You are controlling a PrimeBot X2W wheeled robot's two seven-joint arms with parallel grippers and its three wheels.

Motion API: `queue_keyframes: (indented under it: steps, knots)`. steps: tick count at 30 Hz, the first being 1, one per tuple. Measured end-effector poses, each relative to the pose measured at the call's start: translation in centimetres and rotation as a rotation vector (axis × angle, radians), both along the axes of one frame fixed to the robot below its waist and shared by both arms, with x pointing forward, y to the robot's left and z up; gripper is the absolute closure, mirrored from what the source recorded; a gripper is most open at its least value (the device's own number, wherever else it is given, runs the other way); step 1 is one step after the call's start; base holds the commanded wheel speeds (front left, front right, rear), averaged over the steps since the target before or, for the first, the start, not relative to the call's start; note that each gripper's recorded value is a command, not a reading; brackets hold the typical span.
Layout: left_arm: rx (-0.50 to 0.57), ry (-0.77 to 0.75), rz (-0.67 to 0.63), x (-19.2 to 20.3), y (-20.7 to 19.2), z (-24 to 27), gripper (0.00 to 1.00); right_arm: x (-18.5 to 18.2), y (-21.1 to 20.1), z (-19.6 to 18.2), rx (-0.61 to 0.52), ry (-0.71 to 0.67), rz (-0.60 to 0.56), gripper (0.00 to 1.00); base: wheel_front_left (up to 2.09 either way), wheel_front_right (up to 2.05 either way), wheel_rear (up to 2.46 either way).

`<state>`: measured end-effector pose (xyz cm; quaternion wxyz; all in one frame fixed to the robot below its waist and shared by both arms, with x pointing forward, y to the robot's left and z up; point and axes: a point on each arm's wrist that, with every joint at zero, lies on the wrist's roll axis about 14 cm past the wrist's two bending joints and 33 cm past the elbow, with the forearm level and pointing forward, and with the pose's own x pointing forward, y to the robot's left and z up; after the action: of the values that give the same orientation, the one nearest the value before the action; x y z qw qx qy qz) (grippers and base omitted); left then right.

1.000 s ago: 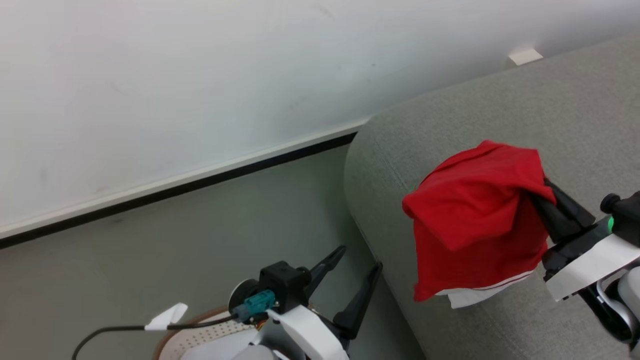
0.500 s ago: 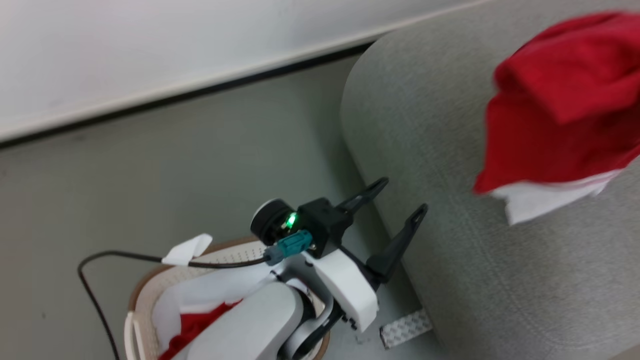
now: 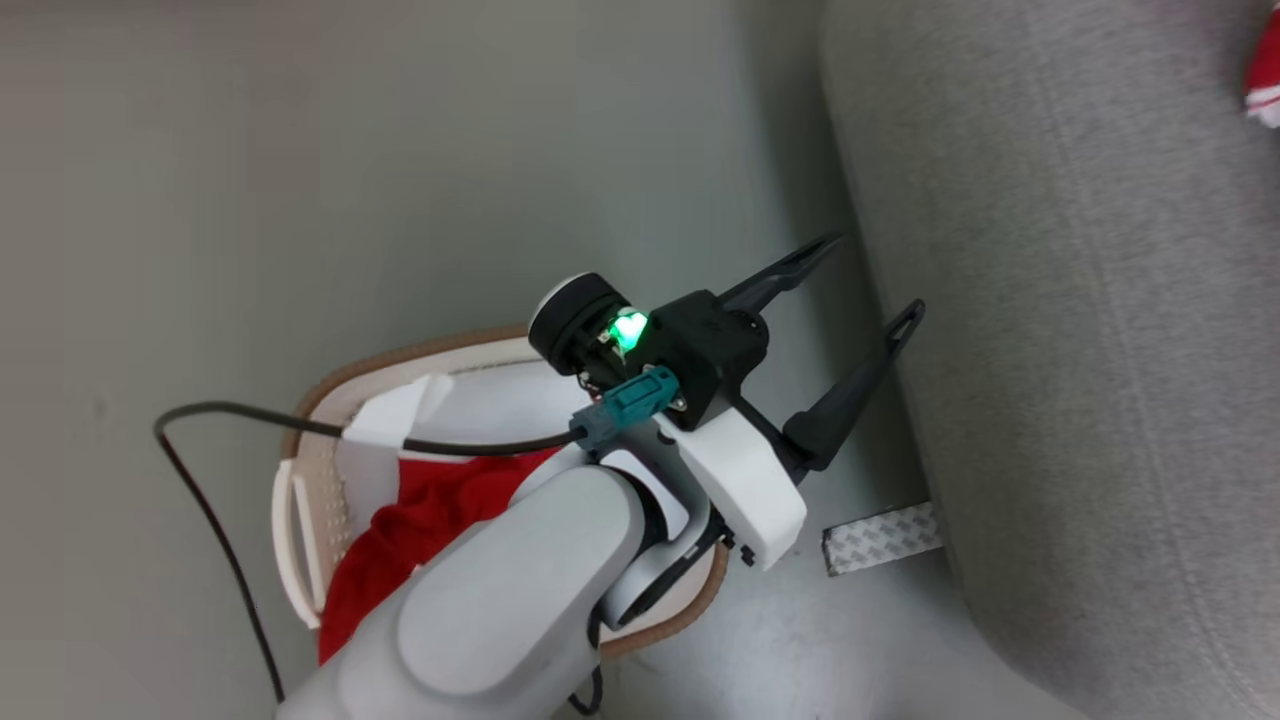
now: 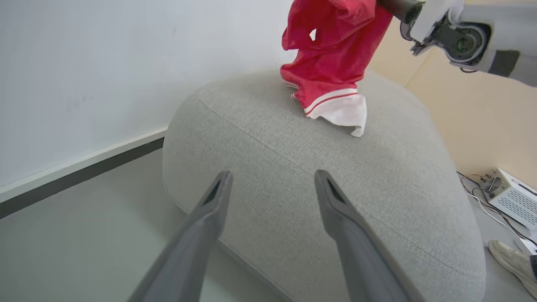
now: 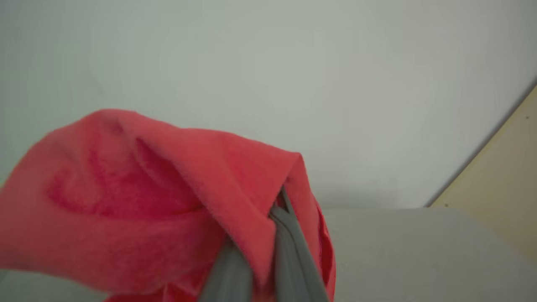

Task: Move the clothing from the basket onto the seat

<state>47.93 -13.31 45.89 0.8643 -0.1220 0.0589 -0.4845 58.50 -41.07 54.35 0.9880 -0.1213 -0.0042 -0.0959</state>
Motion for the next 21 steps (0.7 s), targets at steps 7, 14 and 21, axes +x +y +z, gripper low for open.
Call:
queue_keyframes:
  steps: [7, 14, 21]
  knots:
    - [0.031, 0.050, 0.058, 1.0, 1.8, -3.2, 0.00, -0.5, 1.4, -11.8, 0.134, 0.219, -0.062, 0.85, 0.00, 0.00, 0.00]
    - [0.029, 0.044, 0.104, 0.7, 3.0, -2.1, 0.00, -3.3, 1.6, -12.5, 0.167, 0.253, -0.089, 0.00, 0.00, 0.00, 0.00]
    - [-0.011, 0.017, 0.166, 0.0, 4.2, 1.0, 0.00, -5.5, 3.9, -9.0, 0.131, 0.186, -0.004, 0.00, 0.00, 0.00, 0.00]
